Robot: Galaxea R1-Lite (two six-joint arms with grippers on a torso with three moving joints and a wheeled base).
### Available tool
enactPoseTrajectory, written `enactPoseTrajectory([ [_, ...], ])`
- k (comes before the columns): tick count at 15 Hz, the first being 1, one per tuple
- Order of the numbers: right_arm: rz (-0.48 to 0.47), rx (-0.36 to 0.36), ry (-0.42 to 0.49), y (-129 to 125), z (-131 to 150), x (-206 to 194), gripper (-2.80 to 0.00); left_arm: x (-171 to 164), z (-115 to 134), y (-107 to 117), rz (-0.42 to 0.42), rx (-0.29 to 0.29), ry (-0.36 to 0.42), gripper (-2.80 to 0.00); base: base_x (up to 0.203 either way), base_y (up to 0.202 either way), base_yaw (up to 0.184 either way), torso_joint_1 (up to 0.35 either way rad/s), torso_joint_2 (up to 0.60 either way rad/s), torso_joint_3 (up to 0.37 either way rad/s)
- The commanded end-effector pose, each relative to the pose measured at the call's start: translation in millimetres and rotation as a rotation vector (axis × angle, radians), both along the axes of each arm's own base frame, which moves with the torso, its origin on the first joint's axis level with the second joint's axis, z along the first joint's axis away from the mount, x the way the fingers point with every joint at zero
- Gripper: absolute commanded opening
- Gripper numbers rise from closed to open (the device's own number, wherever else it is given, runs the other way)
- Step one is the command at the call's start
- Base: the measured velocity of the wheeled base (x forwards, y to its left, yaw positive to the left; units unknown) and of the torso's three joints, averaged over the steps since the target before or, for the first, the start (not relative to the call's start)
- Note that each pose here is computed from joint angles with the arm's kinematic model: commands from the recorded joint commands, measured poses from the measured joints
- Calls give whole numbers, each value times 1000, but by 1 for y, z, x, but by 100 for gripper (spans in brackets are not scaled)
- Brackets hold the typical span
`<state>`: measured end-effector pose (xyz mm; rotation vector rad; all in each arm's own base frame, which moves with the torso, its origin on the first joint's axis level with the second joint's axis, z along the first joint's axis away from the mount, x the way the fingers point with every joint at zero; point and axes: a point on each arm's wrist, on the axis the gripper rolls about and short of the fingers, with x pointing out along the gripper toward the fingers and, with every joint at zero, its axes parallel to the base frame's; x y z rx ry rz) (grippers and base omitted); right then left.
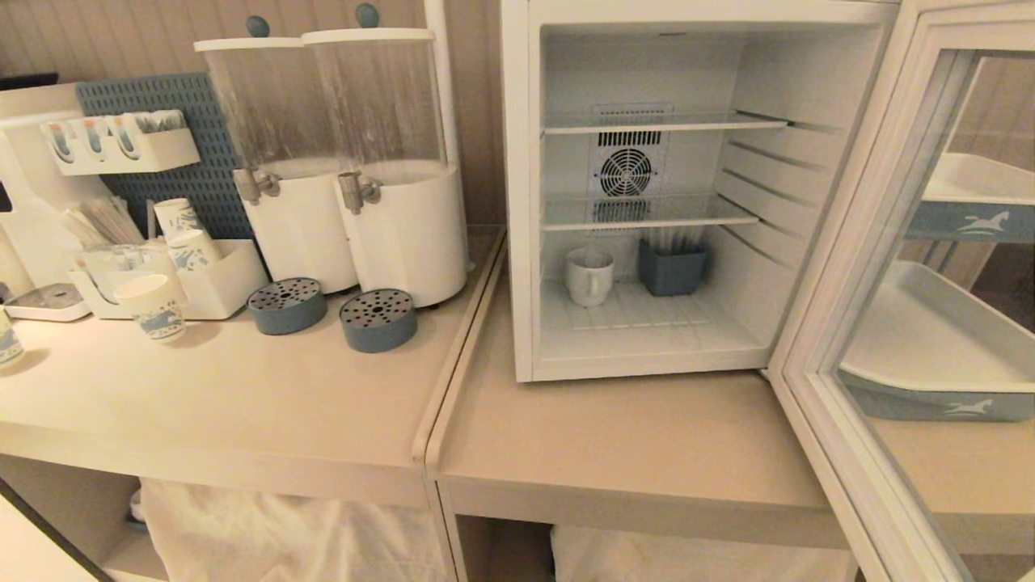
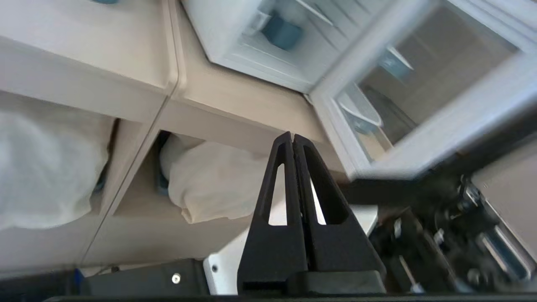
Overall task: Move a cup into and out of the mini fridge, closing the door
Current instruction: Take the ceramic cup out of the freezer
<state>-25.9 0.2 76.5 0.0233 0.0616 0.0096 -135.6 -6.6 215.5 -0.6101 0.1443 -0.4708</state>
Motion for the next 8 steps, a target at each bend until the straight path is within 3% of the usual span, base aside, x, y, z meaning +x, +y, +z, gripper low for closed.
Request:
enactPoseTrajectory([
  [1,0,0,1,0,0,0,-280,-12,-30,-1,61,19,-37,-280,0,0,0,0,0,0],
  [3,0,0,-1,0,0,0,-280,20,-52,2,226,64,47,-280,0,0,0,0,0,0],
  [5,0,2,0,0,0,0,-280,62,-81,4,334,127,48,-280,0,0,0,0,0,0],
  [6,0,2,0,0,0,0,-280,83,-100,5,373,182,20,-280,0,0,0,0,0,0],
  [7,0,2,-1,0,0,0,-280,99,-116,5,408,247,-58,-280,0,0,0,0,0,0],
  [8,0,2,0,0,0,0,-280,108,-122,6,449,307,-189,-280,0,0,0,0,0,0],
])
